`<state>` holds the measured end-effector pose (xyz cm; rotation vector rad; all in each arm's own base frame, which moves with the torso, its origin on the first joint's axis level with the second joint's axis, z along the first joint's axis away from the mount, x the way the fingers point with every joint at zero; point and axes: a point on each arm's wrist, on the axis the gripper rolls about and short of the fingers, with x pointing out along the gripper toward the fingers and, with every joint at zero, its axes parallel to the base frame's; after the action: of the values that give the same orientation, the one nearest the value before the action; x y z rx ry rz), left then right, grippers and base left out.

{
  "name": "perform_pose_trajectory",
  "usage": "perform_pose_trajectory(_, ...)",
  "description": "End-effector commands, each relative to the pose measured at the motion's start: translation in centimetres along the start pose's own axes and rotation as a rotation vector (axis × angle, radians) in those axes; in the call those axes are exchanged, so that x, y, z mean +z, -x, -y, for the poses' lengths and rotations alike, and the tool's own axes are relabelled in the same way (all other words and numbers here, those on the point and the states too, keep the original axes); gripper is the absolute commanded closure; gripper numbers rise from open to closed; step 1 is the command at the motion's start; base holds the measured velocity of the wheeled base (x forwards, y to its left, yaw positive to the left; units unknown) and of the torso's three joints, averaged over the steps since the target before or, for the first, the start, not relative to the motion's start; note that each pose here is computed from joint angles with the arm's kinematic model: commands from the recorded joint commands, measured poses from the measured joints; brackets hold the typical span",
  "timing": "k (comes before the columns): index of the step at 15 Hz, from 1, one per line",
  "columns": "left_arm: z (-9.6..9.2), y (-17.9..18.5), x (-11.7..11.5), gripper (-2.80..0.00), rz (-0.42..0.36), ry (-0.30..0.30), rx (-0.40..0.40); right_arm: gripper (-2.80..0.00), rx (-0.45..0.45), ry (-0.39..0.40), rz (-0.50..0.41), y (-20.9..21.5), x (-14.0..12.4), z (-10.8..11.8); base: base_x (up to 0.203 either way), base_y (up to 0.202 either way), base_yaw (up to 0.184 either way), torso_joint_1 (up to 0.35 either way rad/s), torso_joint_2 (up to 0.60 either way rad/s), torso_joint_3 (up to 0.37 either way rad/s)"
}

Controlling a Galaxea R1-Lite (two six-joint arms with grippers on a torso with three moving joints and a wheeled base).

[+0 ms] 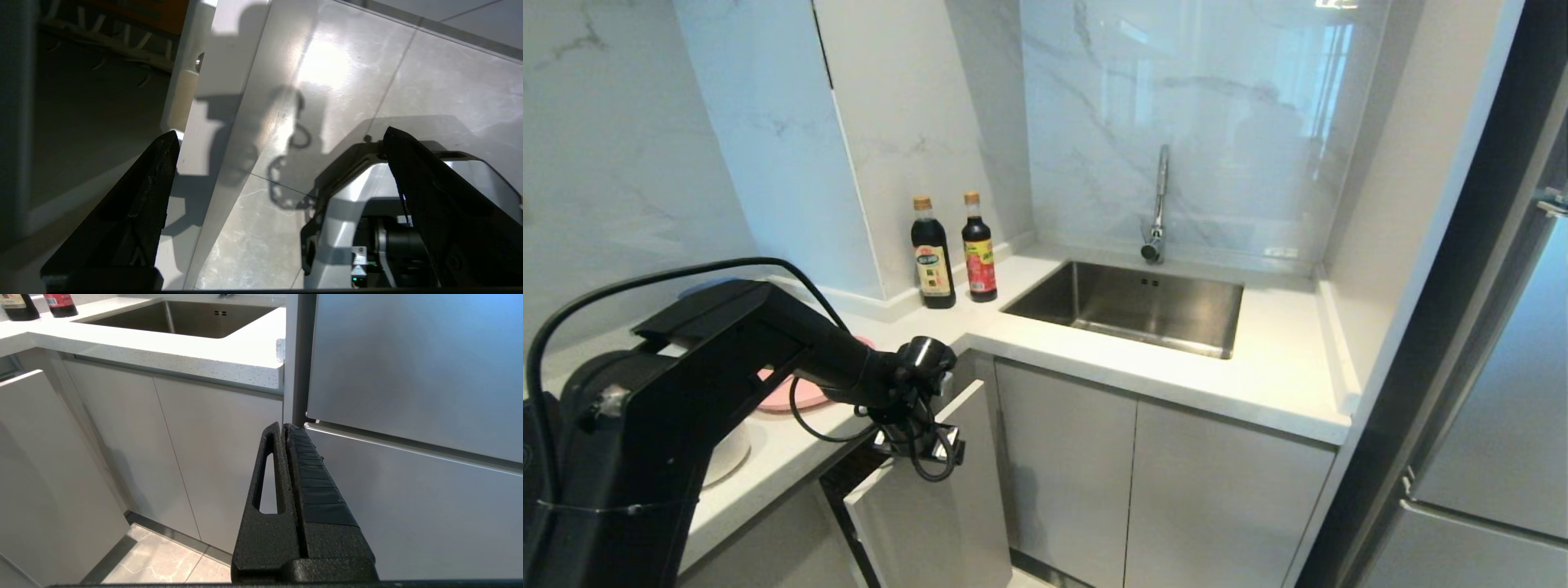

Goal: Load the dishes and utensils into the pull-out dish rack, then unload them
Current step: Open the cupboard

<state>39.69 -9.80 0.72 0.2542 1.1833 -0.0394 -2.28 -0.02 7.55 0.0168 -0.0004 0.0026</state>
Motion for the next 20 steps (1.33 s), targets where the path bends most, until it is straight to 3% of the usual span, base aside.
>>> perform_pose_trajectory(1, 0.8, 0.3, 0.0, -2.8, 0.006, -0.004, -0.007, 0.0, 0.0, -0.002, -0.002, 0.0, 0.0, 0.0, 0.0, 0.0, 0.0, 0.0, 0.0, 0.0)
perform_pose_trajectory(14, 10.5, 3.9, -2.1, -2.8, 0.035, -0.004, -0.113, 0.0, 0.0, 0.0, -0.002, 0.0, 0.0, 0.0, 0.0, 0.0, 0.0, 0.0, 0.0, 0.0)
perform_pose_trajectory(20, 17.0, 6.2, -5.1, -2.8, 0.032, -0.036, -0.181, 0.0, 0.0, 0.0, -0.002, 0.0, 0.0, 0.0, 0.0, 0.0, 0.0, 0.0, 0.0, 0.0)
